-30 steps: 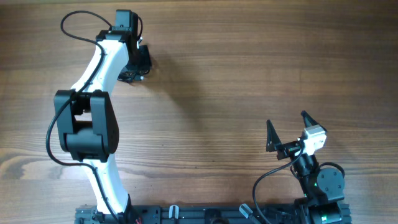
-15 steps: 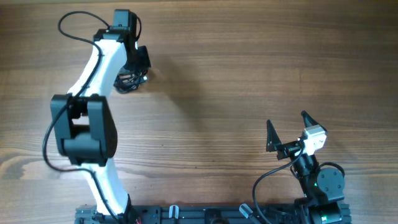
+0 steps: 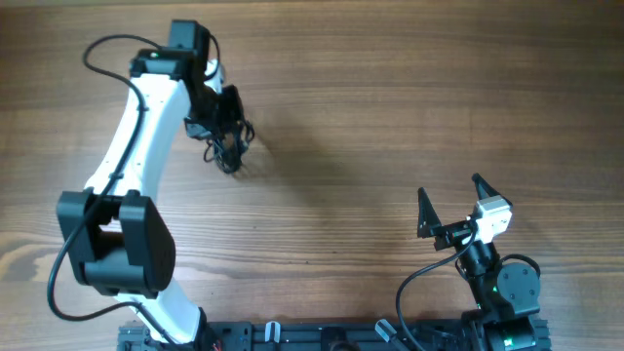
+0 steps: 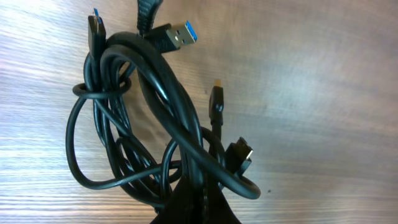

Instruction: Untangle cables

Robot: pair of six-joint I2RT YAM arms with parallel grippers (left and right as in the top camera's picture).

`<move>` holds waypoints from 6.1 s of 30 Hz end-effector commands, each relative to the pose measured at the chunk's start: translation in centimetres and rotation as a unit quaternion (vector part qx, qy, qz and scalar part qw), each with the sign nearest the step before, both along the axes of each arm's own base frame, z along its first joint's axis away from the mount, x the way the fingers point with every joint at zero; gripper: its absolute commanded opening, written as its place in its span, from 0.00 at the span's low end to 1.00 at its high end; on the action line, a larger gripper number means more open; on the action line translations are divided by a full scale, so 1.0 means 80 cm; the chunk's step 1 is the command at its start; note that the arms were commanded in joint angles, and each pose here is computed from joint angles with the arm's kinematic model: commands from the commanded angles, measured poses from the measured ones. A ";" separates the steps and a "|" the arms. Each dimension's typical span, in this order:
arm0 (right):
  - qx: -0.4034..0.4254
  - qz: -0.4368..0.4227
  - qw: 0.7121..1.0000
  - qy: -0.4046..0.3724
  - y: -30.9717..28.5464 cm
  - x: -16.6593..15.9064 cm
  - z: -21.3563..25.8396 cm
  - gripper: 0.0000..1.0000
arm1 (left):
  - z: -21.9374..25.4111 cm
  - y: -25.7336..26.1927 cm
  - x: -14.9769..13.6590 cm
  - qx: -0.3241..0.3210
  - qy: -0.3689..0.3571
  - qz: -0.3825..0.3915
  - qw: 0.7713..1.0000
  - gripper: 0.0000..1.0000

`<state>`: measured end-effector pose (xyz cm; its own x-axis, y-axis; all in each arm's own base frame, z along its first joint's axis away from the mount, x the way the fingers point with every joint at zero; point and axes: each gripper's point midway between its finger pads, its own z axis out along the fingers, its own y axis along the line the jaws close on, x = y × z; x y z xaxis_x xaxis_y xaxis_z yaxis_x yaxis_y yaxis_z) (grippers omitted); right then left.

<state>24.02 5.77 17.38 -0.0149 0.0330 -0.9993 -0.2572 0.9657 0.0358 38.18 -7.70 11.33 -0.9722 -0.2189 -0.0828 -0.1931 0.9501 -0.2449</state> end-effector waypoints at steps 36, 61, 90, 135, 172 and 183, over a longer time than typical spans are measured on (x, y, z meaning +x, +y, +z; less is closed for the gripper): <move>-0.003 -0.009 1.000 -0.005 -0.004 0.001 0.002 1.00 | -0.010 -0.104 -0.064 0.053 -0.036 0.019 0.998 1.00; -0.003 -0.009 1.000 -0.005 -0.004 0.001 0.002 1.00 | -0.093 -0.089 -0.084 0.110 0.000 0.096 0.989 1.00; -0.003 -0.009 1.000 -0.005 -0.004 0.001 0.002 1.00 | -0.093 -0.090 -0.084 0.110 -0.001 0.093 0.990 1.00; -0.004 -0.009 1.000 -0.005 -0.004 0.001 0.002 1.00 | -0.080 -0.115 -0.066 0.137 -0.048 -0.008 0.989 0.04; -0.003 -0.009 1.000 -0.005 -0.004 0.001 0.002 1.00 | -0.101 -0.006 -0.022 0.160 -0.093 0.009 0.983 0.04; -0.004 -0.009 1.000 -0.005 -0.004 0.001 0.002 1.00 | -0.081 0.003 -0.021 0.182 -0.109 -0.021 0.977 0.48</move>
<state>24.02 5.77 17.38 -0.0149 0.0330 -0.9993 -0.2572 0.9657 0.0358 36.13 -8.08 3.19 -0.9420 -0.1133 -0.3159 -0.1388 0.9885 0.0594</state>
